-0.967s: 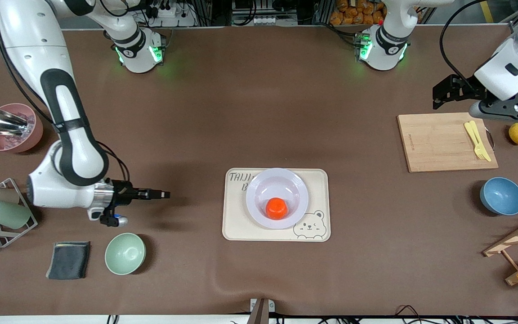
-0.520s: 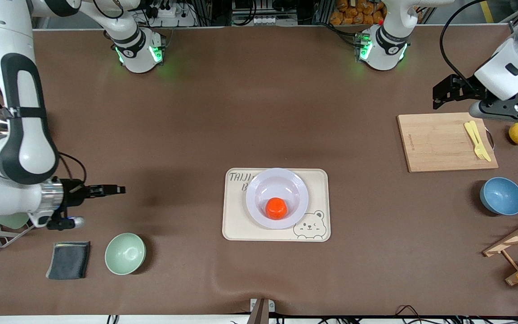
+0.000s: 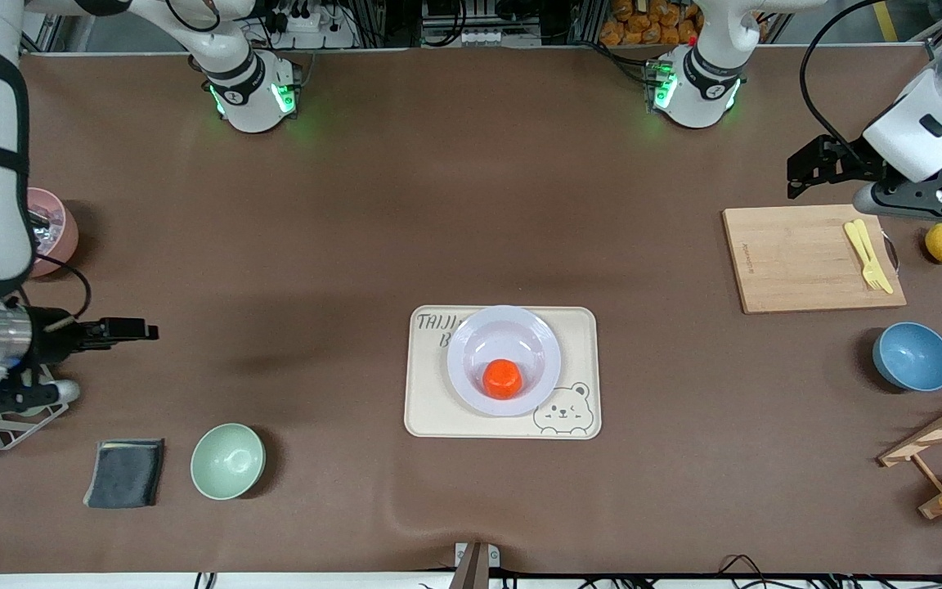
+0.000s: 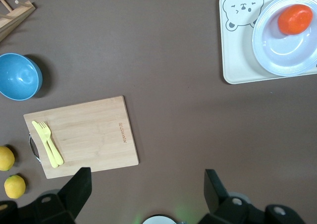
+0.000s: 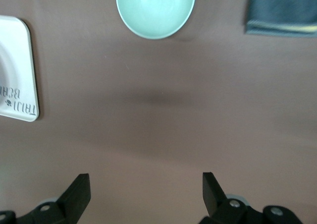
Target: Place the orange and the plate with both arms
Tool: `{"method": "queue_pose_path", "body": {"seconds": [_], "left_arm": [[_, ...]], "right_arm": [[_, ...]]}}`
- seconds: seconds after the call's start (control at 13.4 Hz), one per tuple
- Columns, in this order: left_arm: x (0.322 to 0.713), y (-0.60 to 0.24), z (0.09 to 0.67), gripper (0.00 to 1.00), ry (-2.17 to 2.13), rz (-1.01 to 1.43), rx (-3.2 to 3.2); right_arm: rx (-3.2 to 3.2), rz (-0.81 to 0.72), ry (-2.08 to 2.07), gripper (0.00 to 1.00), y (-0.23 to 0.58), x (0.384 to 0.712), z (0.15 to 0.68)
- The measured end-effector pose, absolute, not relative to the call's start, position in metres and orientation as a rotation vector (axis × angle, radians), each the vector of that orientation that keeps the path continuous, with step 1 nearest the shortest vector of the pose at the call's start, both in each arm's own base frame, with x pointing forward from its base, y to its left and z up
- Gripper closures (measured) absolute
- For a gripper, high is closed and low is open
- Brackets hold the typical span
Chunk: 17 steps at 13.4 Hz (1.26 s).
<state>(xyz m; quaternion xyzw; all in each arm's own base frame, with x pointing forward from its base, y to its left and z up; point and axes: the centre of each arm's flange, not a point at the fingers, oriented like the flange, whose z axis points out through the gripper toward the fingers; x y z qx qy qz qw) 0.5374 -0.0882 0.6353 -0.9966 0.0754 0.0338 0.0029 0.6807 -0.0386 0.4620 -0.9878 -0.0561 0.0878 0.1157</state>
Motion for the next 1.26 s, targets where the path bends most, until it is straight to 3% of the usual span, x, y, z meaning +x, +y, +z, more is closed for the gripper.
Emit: {"method": "queue_pose_path", "body": {"seconds": [0.3,0.52,0.97,1.26], "left_arm": [[0.537,-0.092,0.639,0.00,0.249,0.092,-3.125],[0.537,-0.092,0.640,0.00,0.249,0.089,-3.125],[0.537,-0.090,0.641,0.00,0.241,0.086,-3.126],[0.537,-0.090,0.641,0.00,0.241,0.086,-3.126]], "right_arm": [[-3.030,0.148,-0.172,0.00,-0.051,0.645,0.554],[-3.083,0.096,-0.172,0.00,-0.055,0.616,0.592],[-3.098,-0.009,-0.147,0.00,-0.061,0.565,0.593],[-3.116,-0.045,-0.176,0.00,-0.052,0.557,0.589]]}}
